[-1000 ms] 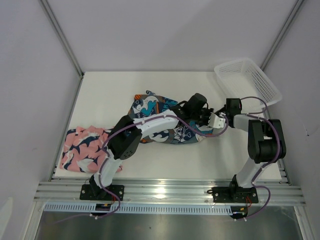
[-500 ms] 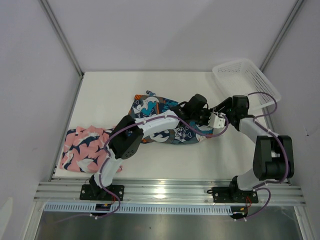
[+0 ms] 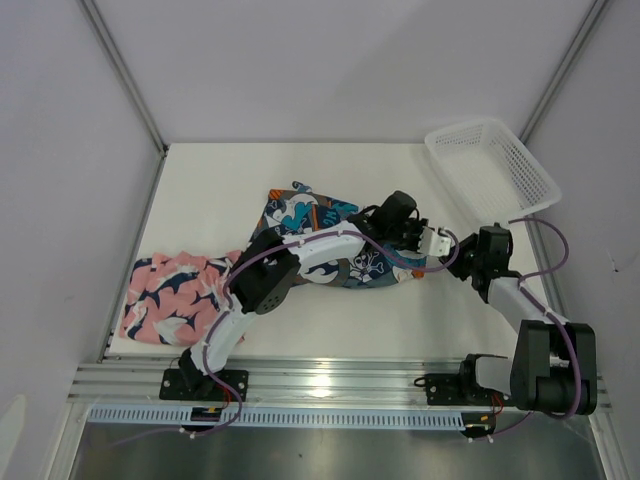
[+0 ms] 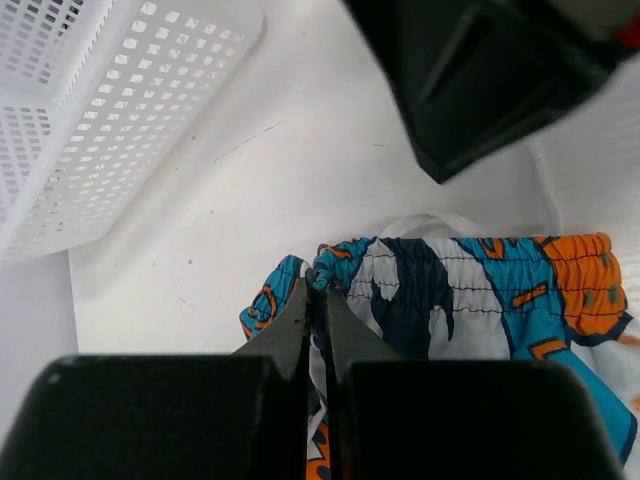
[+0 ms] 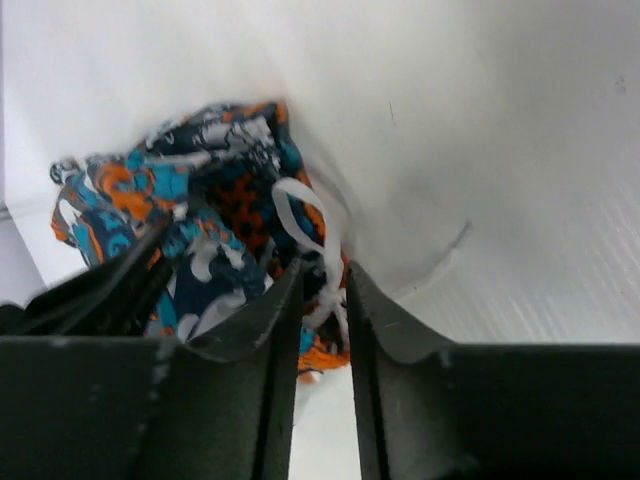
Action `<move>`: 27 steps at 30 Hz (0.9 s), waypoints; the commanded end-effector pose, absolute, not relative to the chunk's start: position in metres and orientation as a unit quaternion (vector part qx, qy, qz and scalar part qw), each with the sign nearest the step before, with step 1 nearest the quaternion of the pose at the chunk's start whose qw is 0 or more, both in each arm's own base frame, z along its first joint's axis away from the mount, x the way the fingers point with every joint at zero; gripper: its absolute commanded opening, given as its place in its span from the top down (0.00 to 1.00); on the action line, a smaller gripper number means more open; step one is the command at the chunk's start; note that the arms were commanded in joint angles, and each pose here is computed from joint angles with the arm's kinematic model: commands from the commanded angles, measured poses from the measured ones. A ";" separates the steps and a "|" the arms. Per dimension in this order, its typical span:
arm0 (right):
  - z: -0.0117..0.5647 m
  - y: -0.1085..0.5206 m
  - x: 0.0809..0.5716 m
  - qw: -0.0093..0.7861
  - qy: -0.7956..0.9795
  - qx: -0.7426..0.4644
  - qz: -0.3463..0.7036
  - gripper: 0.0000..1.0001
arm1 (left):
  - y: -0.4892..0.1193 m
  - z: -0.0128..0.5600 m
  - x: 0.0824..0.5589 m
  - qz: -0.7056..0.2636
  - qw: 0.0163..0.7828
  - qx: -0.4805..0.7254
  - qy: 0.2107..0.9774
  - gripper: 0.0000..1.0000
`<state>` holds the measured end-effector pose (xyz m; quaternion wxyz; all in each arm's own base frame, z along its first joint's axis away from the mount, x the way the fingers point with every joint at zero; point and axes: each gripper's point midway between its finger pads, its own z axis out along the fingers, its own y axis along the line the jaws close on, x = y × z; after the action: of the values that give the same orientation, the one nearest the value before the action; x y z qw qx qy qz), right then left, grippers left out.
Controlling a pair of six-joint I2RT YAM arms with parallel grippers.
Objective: Fold and stack the shorts
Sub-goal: Fold the shorts
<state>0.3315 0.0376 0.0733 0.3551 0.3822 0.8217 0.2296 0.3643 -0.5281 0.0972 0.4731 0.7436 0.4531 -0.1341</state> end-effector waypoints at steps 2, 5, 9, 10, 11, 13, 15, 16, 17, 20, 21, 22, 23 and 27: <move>0.093 0.060 0.334 0.382 0.812 0.326 0.296 0.86 | -0.541 0.119 0.378 -0.129 0.505 0.729 0.442 1.00; 0.094 0.074 0.331 0.377 0.813 0.306 0.322 0.95 | -0.541 0.115 0.379 -0.128 0.502 0.731 0.444 1.00; 0.102 0.088 0.329 0.381 0.805 0.288 0.352 1.00 | -0.542 0.114 0.380 -0.130 0.504 0.728 0.446 1.00; 0.104 0.093 0.328 0.381 0.802 0.283 0.362 1.00 | -0.543 0.118 0.380 -0.133 0.507 0.727 0.444 1.00; 0.109 0.095 0.331 0.389 0.792 0.283 0.375 1.00 | -0.543 0.119 0.380 -0.137 0.507 0.725 0.446 1.00; 0.097 0.101 0.328 0.370 0.795 0.286 0.385 1.00 | -0.544 0.121 0.379 -0.142 0.509 0.724 0.444 1.00; 0.090 0.100 0.331 0.364 0.799 0.289 0.382 1.00 | -0.544 0.120 0.380 -0.141 0.508 0.724 0.445 1.00; 0.083 0.104 0.330 0.357 0.804 0.289 0.378 1.00 | -0.544 0.120 0.380 -0.141 0.508 0.724 0.445 1.00; 0.069 0.107 0.327 0.337 0.815 0.293 0.370 1.00 | -0.544 0.119 0.380 -0.139 0.508 0.724 0.445 1.00; 0.042 0.107 0.324 0.301 0.837 0.307 0.337 1.00 | -0.543 0.117 0.381 -0.135 0.506 0.726 0.446 1.00; 0.036 0.107 0.324 0.294 0.842 0.309 0.329 1.00 | -0.543 0.117 0.382 -0.134 0.506 0.726 0.446 1.00; 0.033 0.105 0.327 0.295 0.845 0.313 0.316 1.00 | -0.543 0.116 0.382 -0.134 0.505 0.726 0.447 1.00; 0.026 0.108 0.325 0.285 0.852 0.310 0.311 1.00 | -0.543 0.115 0.382 -0.133 0.505 0.726 0.448 1.00; 0.029 0.108 0.330 0.291 0.858 0.307 0.293 1.00 | -0.543 0.116 0.382 -0.134 0.506 0.725 0.448 1.00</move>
<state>0.3159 0.1124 0.0204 0.2662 0.3135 0.8566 0.3116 0.3737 -0.5328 0.0935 0.4768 0.7378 0.4601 -0.1293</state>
